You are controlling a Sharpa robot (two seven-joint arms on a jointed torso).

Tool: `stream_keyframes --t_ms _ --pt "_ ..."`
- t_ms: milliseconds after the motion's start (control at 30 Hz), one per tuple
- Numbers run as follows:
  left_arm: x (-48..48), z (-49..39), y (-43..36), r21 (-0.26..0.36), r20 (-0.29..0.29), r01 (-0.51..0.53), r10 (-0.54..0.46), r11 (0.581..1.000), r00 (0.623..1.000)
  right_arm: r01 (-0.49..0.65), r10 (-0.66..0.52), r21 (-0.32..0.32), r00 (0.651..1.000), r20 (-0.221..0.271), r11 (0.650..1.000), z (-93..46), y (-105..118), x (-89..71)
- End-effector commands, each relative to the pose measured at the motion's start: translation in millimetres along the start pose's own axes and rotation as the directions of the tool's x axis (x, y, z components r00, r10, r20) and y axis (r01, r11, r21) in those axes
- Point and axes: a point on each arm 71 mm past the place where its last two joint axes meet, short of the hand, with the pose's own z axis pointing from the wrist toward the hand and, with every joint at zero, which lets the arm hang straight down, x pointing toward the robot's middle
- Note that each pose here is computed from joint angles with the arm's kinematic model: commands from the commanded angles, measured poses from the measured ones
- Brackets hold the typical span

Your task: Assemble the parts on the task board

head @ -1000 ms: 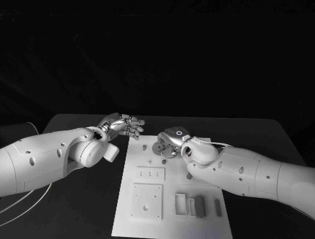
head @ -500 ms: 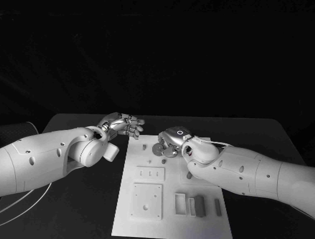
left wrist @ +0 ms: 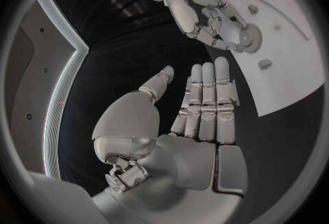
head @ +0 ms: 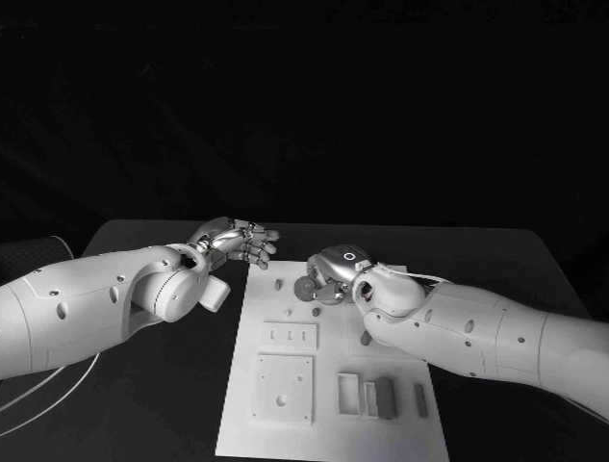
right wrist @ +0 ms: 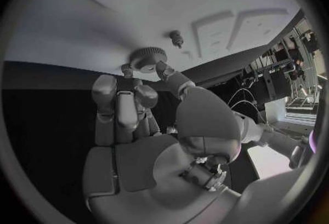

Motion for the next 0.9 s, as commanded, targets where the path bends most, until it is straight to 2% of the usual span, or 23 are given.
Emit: stream_keyframes --t_ms 33,167,367,500,600,667,700,800,900 --pt "1.1 0.4 -1.9 0.011 -0.008 -0.001 0.001 1.000 1.000 -0.040 0.040 0.000 0.999 0.015 0.999 -4.0 -2.4 -1.3" --pt "-2.0 -0.1 -1.3 0.010 0.002 -0.003 0.003 1.000 1.000 -0.132 0.131 0.016 0.991 0.026 0.991 -11.9 -9.7 -5.8" --pt "-6.2 -2.6 -0.4 0.011 0.012 -0.004 0.003 1.000 1.000 -0.220 0.217 0.041 0.974 0.067 0.975 -21.0 -30.6 -34.3" --pt "-8.5 -3.0 0.2 0.010 0.017 -0.004 0.004 1.000 1.000 -0.274 0.269 0.059 0.960 0.080 0.960 -31.2 -50.9 -44.5" --pt "-10.6 -2.9 0.7 0.010 0.022 -0.006 0.006 1.000 1.000 -0.343 0.341 0.007 0.936 0.090 0.939 -38.8 -66.0 -48.8" --pt "-12.9 -3.1 1.4 0.007 0.028 -0.007 0.007 1.000 1.000 -0.446 0.444 -0.018 0.888 0.118 0.895 -46.4 -80.9 -53.2" --pt "-14.1 -3.4 1.8 0.006 0.030 -0.007 0.007 1.000 1.000 -0.467 0.467 -0.036 0.874 0.133 0.883 -49.9 -87.2 -55.9" --pt "-16.3 -3.6 2.4 0.005 0.036 -0.009 0.009 1.000 0.999 -0.473 0.476 -0.054 0.866 0.157 0.879 -59.2 -105.0 -61.9" --pt "-18.3 -3.7 2.9 0.004 0.041 -0.010 0.010 1.000 0.999 -0.489 0.486 -0.028 0.857 0.173 0.872 -69.8 -130.8 -61.9"
